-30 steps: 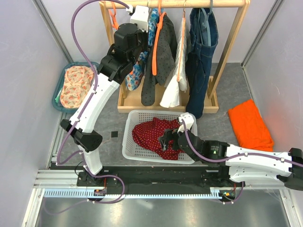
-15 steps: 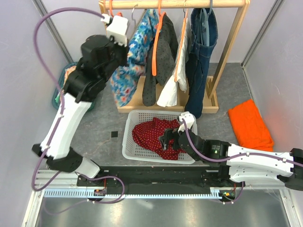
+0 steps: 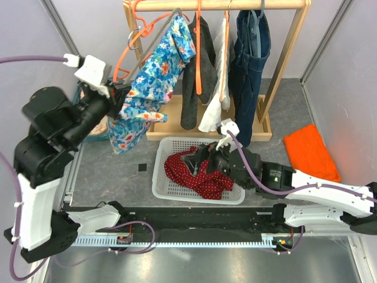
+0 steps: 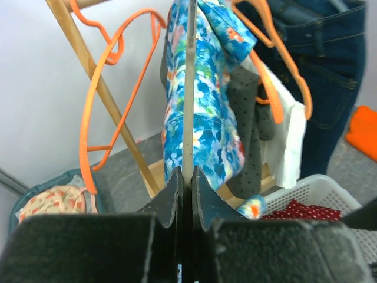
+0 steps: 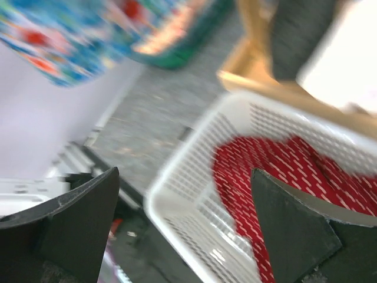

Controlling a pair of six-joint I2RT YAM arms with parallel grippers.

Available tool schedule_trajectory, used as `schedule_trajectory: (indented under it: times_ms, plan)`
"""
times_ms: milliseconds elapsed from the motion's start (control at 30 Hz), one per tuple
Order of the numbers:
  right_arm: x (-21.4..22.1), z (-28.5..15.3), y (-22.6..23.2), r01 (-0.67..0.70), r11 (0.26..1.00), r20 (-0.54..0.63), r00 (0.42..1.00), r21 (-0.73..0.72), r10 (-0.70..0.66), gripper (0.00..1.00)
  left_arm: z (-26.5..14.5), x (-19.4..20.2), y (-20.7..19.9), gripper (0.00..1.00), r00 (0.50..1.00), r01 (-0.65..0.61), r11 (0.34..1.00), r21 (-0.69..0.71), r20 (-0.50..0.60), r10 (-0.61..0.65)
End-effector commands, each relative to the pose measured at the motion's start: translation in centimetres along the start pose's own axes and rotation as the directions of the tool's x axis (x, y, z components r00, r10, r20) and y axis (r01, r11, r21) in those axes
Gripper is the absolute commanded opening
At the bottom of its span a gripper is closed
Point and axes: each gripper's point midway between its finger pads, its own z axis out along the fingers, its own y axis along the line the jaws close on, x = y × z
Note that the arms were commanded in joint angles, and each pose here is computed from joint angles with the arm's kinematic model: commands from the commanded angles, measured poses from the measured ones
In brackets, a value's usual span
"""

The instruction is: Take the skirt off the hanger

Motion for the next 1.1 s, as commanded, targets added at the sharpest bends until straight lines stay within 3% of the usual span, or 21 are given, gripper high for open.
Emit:
schedule_trajectory:
  times_ms: [0, 133, 300, 633, 867, 933, 967, 1033, 1067]
  plan:
    - [-5.8, -0.4, 7.7, 0.072, 0.971, 0.109, 0.993, -0.23, -0.047, 0.98, -3.5, -3.6, -0.7, 0.02, 0.992, 0.002, 0.997, 0.083, 0.129, -0.013]
    - [-8.4, 0.1, 11.1, 0.233, 0.948, 0.167, 0.966, -0.217, -0.199, 0.98, -4.8, -2.4, -1.2, 0.02, 0.996, -0.002, 0.993, 0.114, 0.091, -0.009]
    - [-8.4, 1.5, 14.1, 0.447, 0.883, 0.166, 0.891, -0.142, -0.424, 0.98, -6.0, -1.1, -1.7, 0.02, 0.998, 0.018, 0.989, 0.146, 0.058, -0.027]
    - [-4.4, 5.7, 14.1, 0.593, 0.804, 0.085, 0.804, -0.049, -0.588, 0.98, -6.9, -0.4, -2.3, 0.02, 0.999, 0.034, 0.983, 0.179, 0.033, -0.04]
    - [-5.5, 7.4, 13.8, 0.621, 0.779, 0.099, 0.773, 0.084, -0.627, 0.97, -6.3, 0.7, -3.1, 0.02, 0.998, 0.062, 0.976, 0.207, -0.011, -0.061]
    - [-6.4, 7.3, 13.0, 0.619, 0.772, 0.107, 0.766, 0.143, -0.634, 0.86, -6.3, 1.0, -3.1, 0.02, 0.998, 0.061, 0.977, 0.205, -0.019, -0.059]
    - [-7.0, 7.1, 12.9, 0.614, 0.773, 0.122, 0.765, 0.159, -0.633, 0.72, -6.3, 1.2, -3.1, 0.02, 0.998, 0.061, 0.977, 0.205, -0.023, -0.058]
    - [-8.7, 6.0, 12.2, 0.593, 0.779, 0.142, 0.769, 0.204, -0.623, 0.54, -6.3, 1.6, -3.1, 0.02, 0.998, 0.06, 0.977, 0.204, -0.032, -0.055]
    - [-9.1, 5.4, 12.1, 0.592, 0.778, 0.151, 0.766, 0.211, -0.625, 0.32, -6.2, 1.8, -3.1, 0.02, 0.998, 0.062, 0.977, 0.203, -0.039, -0.055]
